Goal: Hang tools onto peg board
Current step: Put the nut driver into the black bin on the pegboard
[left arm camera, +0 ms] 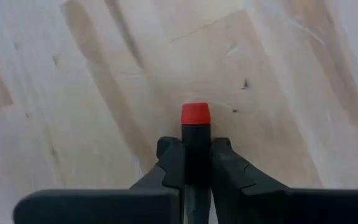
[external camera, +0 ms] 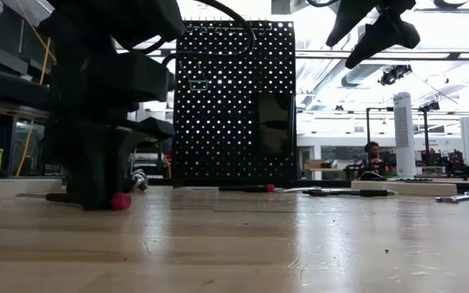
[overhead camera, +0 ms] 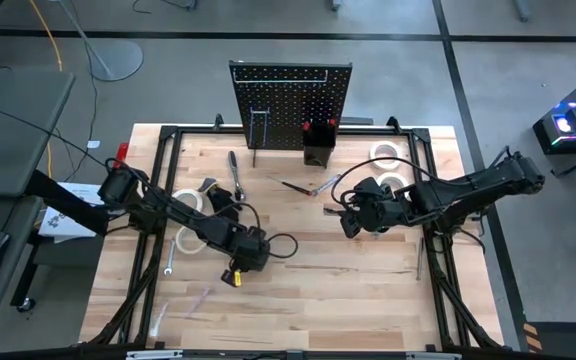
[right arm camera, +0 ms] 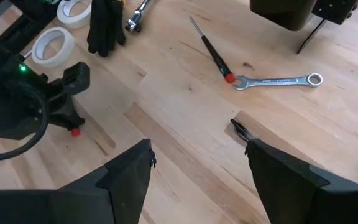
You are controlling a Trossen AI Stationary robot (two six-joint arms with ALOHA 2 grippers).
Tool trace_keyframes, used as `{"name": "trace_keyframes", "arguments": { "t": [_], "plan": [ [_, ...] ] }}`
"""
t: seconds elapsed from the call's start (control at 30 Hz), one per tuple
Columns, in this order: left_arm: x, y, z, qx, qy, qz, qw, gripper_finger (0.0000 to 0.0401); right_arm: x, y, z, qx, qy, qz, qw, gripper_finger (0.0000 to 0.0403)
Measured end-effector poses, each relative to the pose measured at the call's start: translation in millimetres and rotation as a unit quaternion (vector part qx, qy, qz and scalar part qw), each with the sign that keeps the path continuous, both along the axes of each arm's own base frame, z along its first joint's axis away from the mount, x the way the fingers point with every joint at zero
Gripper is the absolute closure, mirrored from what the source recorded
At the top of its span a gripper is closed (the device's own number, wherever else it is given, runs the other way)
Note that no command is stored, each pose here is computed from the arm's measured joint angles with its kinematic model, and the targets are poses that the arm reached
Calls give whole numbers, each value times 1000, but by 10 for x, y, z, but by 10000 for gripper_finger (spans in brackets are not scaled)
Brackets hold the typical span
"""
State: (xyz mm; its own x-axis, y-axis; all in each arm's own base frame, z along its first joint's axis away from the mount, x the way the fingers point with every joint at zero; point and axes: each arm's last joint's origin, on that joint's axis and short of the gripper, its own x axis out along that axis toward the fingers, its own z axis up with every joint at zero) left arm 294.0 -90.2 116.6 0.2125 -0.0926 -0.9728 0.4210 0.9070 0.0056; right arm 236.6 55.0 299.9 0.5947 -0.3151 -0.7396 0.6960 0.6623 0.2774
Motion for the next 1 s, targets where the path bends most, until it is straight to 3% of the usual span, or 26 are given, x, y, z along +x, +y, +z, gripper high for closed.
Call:
{"name": "trace_keyframes", "arguments": {
  "t": [0.33, 0.83, 1.0],
  "plan": [
    [112, 74, 74, -5, -14, 65, 998, 369, -11, -7, -5, -17, 10, 6, 1000, 148],
    [179, 26, 133, -21, -62, 72, 995, 369, -11, -15, -6, -18, 11, 6, 1000, 148],
    [188, 52, 450, -48, -132, 67, 988, 369, -8, -15, -3, -20, 10, 8, 1000, 148]
  ]
}}
